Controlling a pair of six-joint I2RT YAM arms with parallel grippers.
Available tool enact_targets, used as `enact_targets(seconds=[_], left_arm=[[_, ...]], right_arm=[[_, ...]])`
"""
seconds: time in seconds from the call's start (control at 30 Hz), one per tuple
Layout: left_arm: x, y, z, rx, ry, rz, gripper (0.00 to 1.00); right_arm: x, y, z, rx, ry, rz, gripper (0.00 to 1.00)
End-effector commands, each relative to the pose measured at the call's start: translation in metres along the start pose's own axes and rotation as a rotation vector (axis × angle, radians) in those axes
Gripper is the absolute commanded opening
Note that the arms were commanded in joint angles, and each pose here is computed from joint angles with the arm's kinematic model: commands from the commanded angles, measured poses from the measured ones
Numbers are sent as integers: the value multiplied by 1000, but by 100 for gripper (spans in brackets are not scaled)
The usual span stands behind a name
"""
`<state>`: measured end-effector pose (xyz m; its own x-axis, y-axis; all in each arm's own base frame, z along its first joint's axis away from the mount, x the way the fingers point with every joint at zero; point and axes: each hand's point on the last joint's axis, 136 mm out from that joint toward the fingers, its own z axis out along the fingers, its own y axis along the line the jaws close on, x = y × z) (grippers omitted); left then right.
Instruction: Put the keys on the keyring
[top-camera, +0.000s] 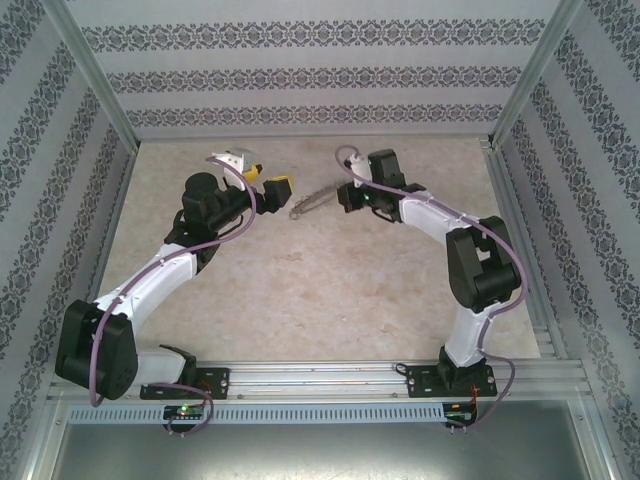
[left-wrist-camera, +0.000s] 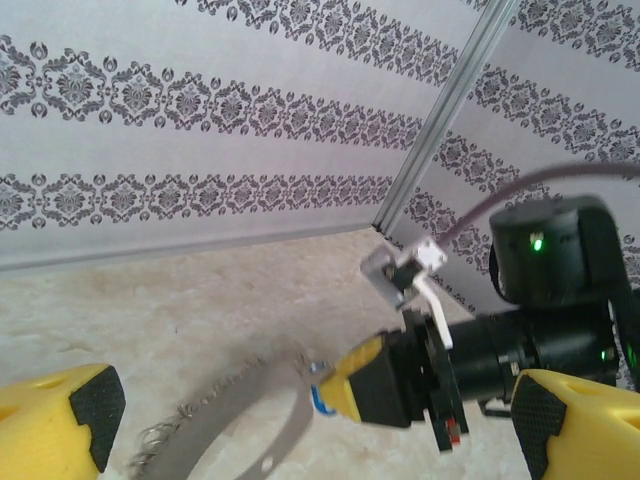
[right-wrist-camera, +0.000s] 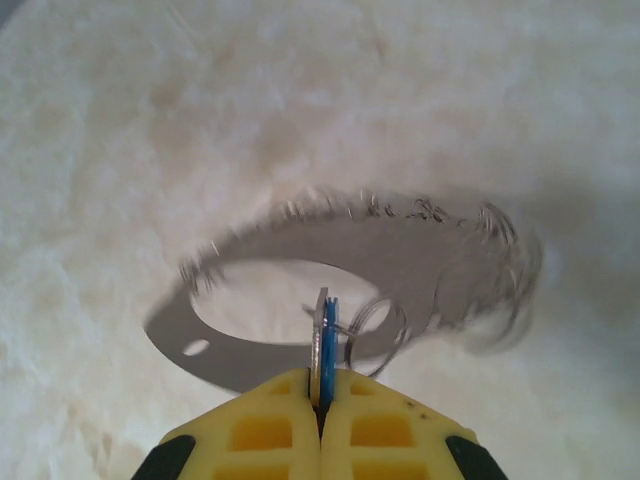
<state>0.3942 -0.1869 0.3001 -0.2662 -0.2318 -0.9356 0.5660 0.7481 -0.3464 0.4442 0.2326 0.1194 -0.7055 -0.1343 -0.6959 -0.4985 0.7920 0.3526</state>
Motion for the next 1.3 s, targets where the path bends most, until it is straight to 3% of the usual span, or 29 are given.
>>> enact_targets(seconds=[0.0,0.2,0.8,0.83,1.0,1.03,1.13,1.27], left_arm=[[-7,-2,-4,23,-21,-23,100],[-5,-3,-6,27,-11,-35,100],[-3,-8,-4,53,20,-47,100],[-2,-8,-4,54,24,-49,100],[-2,-8,-2,57,31,-55,100],[-2,-9,-2,60,34,-55,100],[0,-9,-2,59,39,-57,100],[-1,-9,-3,61,25,-64,100]], right_arm=[[2,8,-16,13,-44,-6,0],[46,7,-12,27,34,20,0],[130,39,-7,-33,207,31,0],[136,44,-10,-48,221,30,3],[148,82,-37,-191,226,13,65],[146,88,-47,-205,211,8,71],[135,91,-71,-199,149,8,82],[108,89,-98,-182,41,24,84]])
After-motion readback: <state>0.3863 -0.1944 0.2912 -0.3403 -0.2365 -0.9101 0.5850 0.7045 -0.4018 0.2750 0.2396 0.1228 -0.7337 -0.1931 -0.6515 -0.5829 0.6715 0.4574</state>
